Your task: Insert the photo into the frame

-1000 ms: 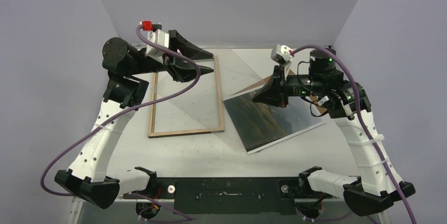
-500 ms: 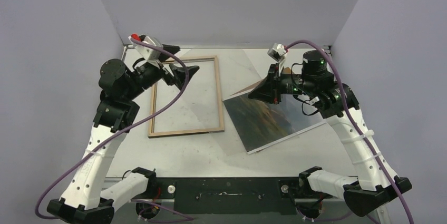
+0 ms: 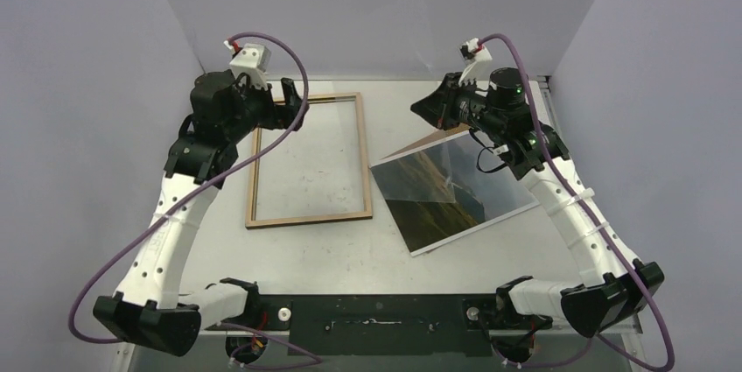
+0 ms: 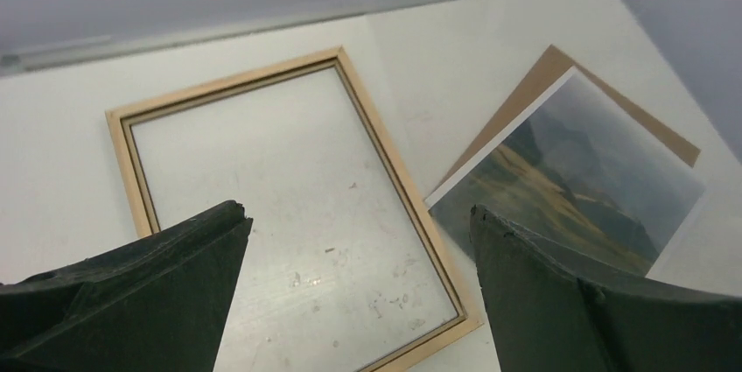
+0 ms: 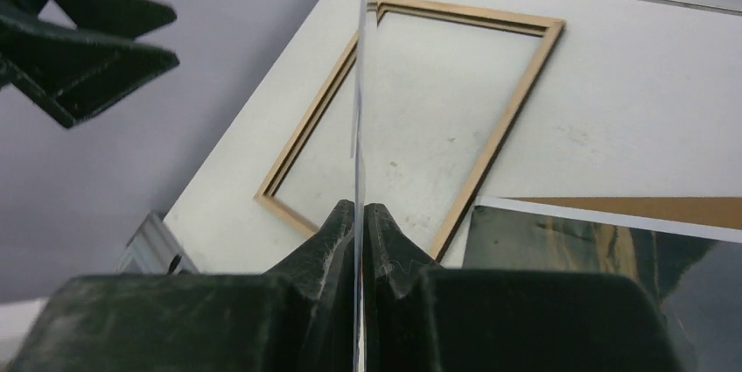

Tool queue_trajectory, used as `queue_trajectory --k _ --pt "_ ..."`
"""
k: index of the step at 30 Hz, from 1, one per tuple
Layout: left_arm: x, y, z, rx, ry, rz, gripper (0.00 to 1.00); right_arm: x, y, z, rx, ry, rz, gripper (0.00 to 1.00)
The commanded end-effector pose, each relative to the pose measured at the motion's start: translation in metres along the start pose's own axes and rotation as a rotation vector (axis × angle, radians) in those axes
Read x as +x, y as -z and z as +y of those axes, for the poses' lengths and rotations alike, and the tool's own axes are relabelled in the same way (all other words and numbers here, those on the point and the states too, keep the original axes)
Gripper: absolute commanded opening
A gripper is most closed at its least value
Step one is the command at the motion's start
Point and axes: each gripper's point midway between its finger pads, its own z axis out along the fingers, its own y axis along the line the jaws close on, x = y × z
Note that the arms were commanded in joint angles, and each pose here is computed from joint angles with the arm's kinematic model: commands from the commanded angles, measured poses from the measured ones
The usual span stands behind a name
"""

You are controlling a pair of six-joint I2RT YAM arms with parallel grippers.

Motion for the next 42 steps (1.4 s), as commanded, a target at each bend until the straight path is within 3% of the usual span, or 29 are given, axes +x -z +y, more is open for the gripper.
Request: queue_trajectory --k 1,9,13,18,23,27,34,42 --pt "0.044 -0.021 0.034 -0.084 0.182 0.159 0.97 -0.07 -0.006 -0.038 0.237 -0.08 -0.291 0.0" --pt "0.119 -0.063 0.154 -0.277 0.557 0.328 0.96 -0.088 -0.048 -0.069 0.3 -0.189 -0.316 0.0" --pt "0.15 -0.074 0.203 -0.4 0.594 0.397 0.96 -0.09 -0.074 -0.074 0.257 -0.263 -0.306 0.0" --pt "0.201 -0.087 0.246 -0.497 0.632 0.562 0.86 -0.093 -0.104 -0.063 0.132 -0.354 -0.305 0.0" --pt "0.248 -0.113 0.26 -0.437 0.683 0.68 0.66 -0.093 -0.127 -0.054 0.059 -0.45 -0.265 0.0" --pt "0.264 -0.126 0.265 -0.435 0.72 0.691 0.57 -0.08 -0.139 -0.056 0.06 -0.536 -0.2 0.0" --pt "0.287 -0.134 0.264 -0.398 0.738 0.706 0.29 -0.041 -0.16 -0.064 0.053 -0.624 -0.082 0.0" --pt "0.306 -0.139 0.245 -0.337 0.66 0.768 0.13 -0.001 -0.183 -0.066 0.005 -0.664 0.045 0.0"
